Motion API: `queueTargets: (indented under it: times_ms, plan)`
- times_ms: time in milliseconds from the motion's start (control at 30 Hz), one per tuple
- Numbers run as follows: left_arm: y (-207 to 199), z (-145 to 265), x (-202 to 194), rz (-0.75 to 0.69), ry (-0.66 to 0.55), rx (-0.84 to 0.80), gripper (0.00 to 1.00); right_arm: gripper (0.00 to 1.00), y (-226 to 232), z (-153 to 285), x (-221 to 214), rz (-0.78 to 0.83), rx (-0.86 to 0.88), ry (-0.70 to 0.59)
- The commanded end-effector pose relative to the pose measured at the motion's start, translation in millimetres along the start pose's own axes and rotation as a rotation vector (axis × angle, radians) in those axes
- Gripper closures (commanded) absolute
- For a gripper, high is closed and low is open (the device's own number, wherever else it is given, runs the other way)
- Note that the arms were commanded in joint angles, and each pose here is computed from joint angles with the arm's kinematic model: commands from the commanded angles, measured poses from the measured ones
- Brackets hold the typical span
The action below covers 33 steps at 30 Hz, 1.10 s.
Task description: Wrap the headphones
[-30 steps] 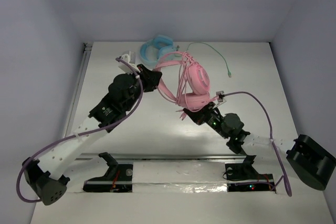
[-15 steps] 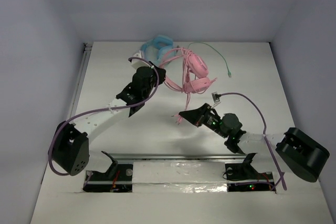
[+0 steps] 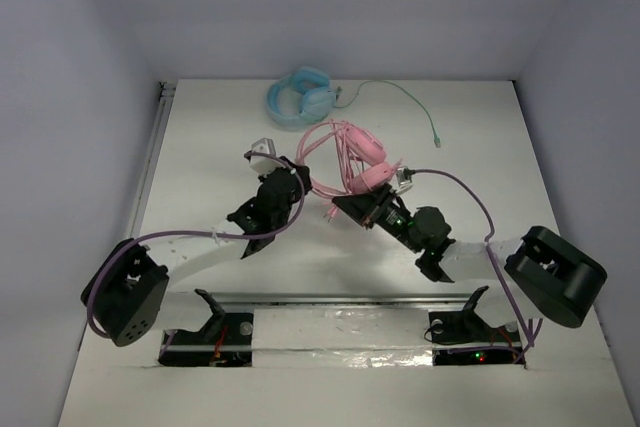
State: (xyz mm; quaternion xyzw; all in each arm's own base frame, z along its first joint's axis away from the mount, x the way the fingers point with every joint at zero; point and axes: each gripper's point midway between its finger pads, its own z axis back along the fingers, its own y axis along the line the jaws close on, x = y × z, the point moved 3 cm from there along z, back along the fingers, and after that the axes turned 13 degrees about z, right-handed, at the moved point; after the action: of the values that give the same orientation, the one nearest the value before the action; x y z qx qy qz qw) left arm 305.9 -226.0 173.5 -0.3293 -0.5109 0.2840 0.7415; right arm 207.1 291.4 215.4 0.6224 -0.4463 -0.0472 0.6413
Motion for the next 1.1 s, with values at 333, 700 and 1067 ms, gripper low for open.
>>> queueTargets:
  times_ms: [333, 700, 1067]
  plan:
    - [-30.0, 53.0, 11.8, 0.067, -0.099, -0.172, 1.0, 1.0, 22.6, -28.8, 52.0, -0.267, 0.088, -0.293]
    - [-48.9, 76.5, -20.8, -0.123, 0.015, -0.271, 1.0, 1.0, -2.0, -28.0, 48.8, -0.356, -0.036, -0.323]
    - [-65.3, 98.1, -45.7, -0.293, 0.049, -0.332, 1.0, 0.97, -27.7, -30.6, 44.4, -0.378, -0.211, -0.324]
